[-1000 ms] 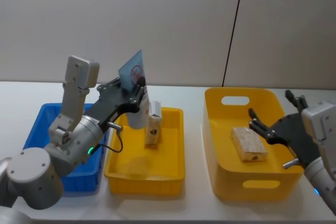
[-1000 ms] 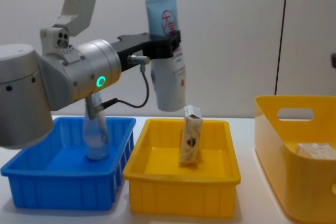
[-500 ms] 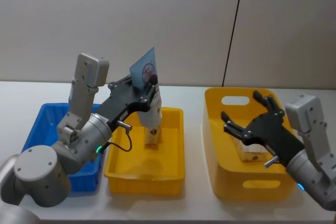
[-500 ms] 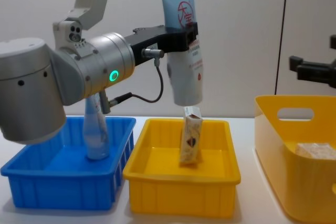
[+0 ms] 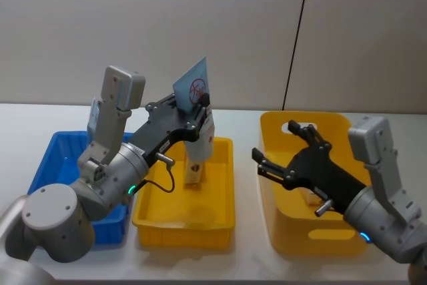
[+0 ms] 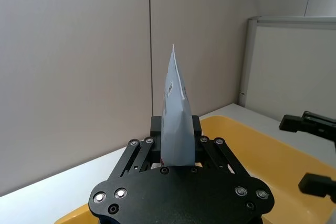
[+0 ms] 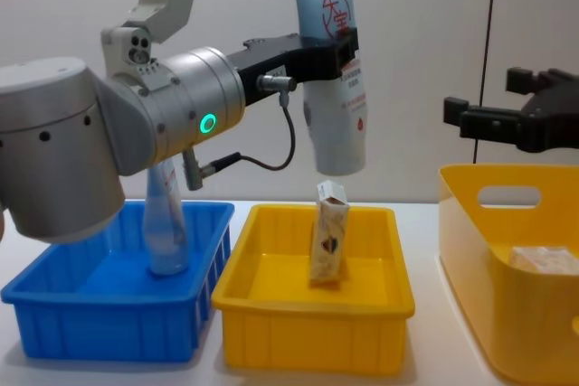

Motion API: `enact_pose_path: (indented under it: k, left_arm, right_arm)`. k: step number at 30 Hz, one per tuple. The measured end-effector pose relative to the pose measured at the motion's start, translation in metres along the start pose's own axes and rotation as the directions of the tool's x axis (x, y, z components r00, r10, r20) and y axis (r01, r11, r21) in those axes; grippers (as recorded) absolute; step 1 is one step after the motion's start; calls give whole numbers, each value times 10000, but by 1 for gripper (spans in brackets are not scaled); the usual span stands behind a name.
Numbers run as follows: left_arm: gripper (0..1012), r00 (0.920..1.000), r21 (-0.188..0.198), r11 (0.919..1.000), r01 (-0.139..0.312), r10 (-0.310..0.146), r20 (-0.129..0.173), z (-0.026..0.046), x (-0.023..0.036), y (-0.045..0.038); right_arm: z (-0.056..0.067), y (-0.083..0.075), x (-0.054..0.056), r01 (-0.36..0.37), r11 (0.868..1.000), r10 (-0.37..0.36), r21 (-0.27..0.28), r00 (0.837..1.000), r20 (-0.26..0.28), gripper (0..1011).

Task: Bimanual collaborative sorting of washing and personal care products

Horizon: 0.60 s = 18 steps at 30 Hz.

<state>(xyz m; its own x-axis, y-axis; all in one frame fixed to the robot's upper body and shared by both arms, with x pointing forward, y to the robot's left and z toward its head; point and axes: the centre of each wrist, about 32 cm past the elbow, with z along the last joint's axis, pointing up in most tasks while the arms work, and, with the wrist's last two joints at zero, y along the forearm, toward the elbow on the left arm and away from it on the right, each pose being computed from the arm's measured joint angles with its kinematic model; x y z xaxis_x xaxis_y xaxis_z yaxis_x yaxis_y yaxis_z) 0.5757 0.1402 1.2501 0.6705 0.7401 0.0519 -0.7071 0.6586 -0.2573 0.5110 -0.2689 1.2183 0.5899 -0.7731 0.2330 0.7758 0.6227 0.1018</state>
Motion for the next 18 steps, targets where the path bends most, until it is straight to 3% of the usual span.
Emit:
enact_pose_path:
  k: [18]
  left_arm:
    - [270,9998,-63,9998,213,-213,-11,28,-30,-16]
  right_arm:
    - [-32,244,54,-927,9957,923,-25,9936,-648,1004]
